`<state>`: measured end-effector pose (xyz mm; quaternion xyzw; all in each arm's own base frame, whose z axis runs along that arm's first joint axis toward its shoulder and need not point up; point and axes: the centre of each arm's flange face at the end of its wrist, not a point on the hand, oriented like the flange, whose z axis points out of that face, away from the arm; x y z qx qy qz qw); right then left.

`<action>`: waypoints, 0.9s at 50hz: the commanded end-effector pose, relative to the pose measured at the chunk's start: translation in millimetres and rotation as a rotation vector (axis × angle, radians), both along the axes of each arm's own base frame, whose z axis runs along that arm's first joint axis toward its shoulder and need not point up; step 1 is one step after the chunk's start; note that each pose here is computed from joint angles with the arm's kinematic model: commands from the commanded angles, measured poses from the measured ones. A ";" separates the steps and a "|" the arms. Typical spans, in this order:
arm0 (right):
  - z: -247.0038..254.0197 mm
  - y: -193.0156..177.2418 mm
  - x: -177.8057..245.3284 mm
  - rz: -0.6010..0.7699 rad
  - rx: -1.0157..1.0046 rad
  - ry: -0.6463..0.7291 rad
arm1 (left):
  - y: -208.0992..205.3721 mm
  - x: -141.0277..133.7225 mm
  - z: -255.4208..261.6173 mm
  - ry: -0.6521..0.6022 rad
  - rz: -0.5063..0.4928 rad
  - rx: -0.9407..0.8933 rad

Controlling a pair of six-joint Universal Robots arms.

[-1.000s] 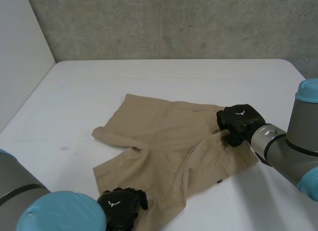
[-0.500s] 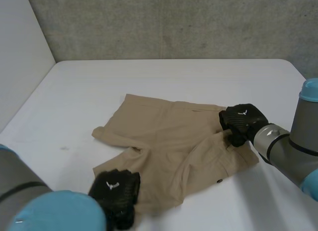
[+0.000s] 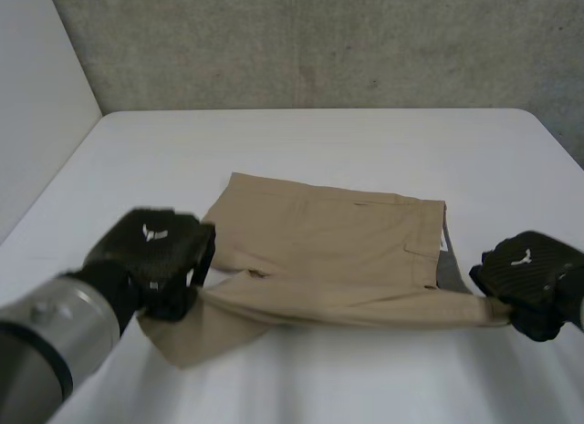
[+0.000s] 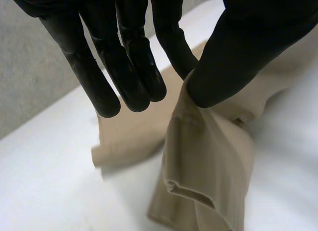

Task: Fold the shorts.

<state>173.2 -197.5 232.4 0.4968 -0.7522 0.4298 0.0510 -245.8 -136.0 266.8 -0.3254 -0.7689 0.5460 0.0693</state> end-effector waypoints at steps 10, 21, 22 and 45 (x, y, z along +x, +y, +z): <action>22.0 22.8 -4.3 0.041 0.094 -0.120 | 15.5 -11.5 14.8 -0.137 -0.263 0.163; -12.4 -26.6 -3.6 0.007 0.077 -0.147 | -55.9 -28.8 -16.0 -0.102 -0.195 0.042; -14.9 -32.1 -3.7 -0.003 0.080 -0.152 | -62.7 -29.9 -19.8 -0.106 -0.190 0.038; -53.1 -175.3 57.7 -0.232 -0.423 -0.263 | -249.9 -96.2 -103.2 -0.073 -0.142 -0.454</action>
